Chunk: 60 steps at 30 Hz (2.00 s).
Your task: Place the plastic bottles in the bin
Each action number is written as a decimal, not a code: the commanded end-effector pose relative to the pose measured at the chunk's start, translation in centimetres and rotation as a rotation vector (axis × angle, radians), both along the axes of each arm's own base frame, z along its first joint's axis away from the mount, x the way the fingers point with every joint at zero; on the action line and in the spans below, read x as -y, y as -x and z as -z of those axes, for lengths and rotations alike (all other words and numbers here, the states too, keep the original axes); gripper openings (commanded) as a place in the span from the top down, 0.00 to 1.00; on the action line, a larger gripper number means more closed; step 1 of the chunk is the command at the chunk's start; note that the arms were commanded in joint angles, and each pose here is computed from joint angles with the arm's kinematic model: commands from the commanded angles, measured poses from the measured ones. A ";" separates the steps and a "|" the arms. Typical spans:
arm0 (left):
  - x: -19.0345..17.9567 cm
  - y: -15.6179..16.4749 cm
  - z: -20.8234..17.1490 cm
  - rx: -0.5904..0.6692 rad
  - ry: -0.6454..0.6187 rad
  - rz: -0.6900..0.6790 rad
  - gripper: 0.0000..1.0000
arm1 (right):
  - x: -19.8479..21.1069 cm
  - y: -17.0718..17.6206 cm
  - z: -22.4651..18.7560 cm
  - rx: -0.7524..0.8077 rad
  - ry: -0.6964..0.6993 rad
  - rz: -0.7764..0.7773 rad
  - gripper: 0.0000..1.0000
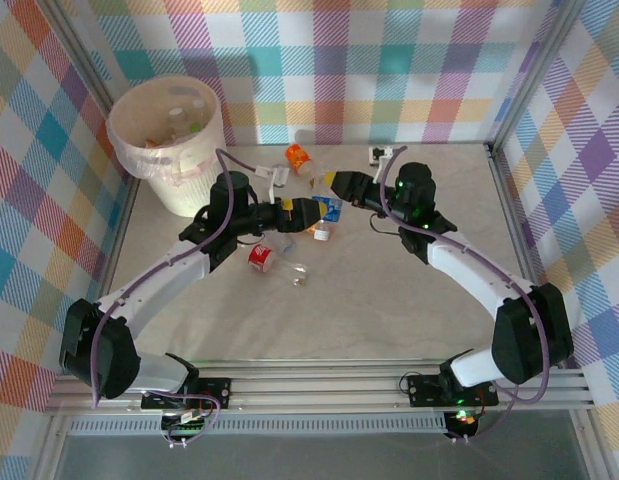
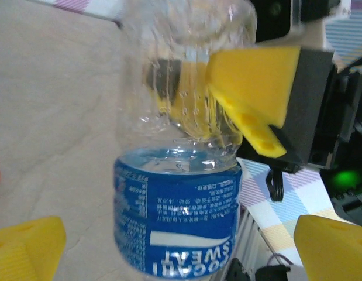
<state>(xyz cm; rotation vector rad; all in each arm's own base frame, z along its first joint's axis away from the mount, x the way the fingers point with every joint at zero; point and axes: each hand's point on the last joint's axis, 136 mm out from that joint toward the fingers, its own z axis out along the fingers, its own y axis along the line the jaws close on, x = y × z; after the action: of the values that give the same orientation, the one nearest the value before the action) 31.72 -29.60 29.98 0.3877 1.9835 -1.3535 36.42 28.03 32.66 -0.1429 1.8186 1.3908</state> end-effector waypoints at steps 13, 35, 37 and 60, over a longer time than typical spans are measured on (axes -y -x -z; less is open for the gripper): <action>2.7 2.5 -5.5 0.176 0.145 0.261 0.43 | -2.5 3.1 -5.1 0.131 -0.065 -0.166 0.53; -2.9 -4.2 -0.8 0.139 -0.171 -0.286 0.59 | 0.8 0.2 -1.8 0.087 0.115 0.115 0.01; -4.5 -5.0 -0.3 0.130 -0.233 -0.384 0.58 | 1.5 0.0 -1.4 0.087 0.141 0.155 0.01; -24.4 -12.6 -11.6 0.343 -0.497 -1.260 0.58 | 4.3 0.6 0.3 0.103 0.223 0.275 0.00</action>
<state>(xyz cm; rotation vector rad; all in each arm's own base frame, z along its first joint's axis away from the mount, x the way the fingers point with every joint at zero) 43.19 -7.14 37.36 -0.3288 1.8054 -0.0363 36.62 23.59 31.51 -0.0302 1.8592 0.9638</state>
